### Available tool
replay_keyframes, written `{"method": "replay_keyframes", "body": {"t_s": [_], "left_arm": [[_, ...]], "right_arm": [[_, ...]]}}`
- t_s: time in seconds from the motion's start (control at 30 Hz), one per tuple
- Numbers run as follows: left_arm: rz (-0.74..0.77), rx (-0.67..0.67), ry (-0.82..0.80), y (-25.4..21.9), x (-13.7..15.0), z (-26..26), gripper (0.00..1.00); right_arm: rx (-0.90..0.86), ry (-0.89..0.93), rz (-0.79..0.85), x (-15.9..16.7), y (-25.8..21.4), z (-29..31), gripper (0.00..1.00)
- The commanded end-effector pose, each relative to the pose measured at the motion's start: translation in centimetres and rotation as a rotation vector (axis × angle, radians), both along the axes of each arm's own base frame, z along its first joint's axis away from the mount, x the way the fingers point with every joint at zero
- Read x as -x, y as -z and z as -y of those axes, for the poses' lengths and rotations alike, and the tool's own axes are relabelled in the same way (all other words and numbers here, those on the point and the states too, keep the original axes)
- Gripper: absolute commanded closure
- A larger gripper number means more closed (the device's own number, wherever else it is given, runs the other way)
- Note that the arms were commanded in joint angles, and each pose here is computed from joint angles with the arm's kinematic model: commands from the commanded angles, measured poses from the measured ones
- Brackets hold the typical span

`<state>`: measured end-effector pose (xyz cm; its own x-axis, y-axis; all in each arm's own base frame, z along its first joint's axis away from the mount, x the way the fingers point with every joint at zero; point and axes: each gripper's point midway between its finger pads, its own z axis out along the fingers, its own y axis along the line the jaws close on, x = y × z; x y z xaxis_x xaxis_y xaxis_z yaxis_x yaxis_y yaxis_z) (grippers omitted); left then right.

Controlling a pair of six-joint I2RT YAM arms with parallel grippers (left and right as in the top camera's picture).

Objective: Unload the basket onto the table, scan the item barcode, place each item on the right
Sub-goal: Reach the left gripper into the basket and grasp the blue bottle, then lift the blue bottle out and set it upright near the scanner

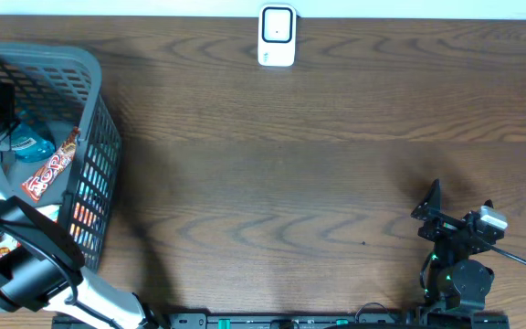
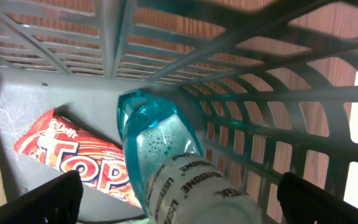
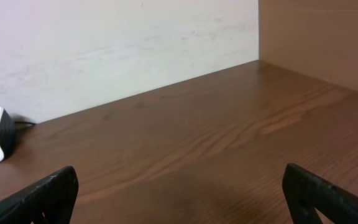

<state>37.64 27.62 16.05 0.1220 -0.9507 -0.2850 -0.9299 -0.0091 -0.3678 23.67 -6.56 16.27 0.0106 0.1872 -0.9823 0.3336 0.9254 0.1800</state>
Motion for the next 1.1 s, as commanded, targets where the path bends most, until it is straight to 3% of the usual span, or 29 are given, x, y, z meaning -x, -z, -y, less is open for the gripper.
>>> {"method": "replay_keyframes", "body": {"t_s": [0.0,0.17,0.3,0.43,0.8,1.07], "left_arm": [[-0.021,0.009,-0.031,1.3,0.0,-0.8,0.02],[-0.073,0.006,-0.045,2.7,0.6,-1.1,0.20],[-0.123,-0.014,-0.066,3.1,1.6,-1.5,0.44],[-0.164,-0.054,-0.090,3.0,2.4,-2.2,0.59],[-0.219,-0.041,-0.054,2.7,3.6,-1.1,0.73],[-0.126,-0.118,-0.004,-2.8,3.4,0.6,0.78]], "right_arm": [[0.010,0.006,-0.007,0.1,0.2,0.1,0.01],[0.010,0.006,-0.007,0.1,0.2,0.1,0.01],[0.010,0.006,-0.007,0.1,0.2,0.1,0.01],[0.010,0.006,-0.007,0.1,0.2,0.1,0.01],[0.010,0.006,-0.006,0.1,0.1,0.1,0.01],[0.010,0.006,-0.007,0.1,0.2,0.1,0.01]]}}
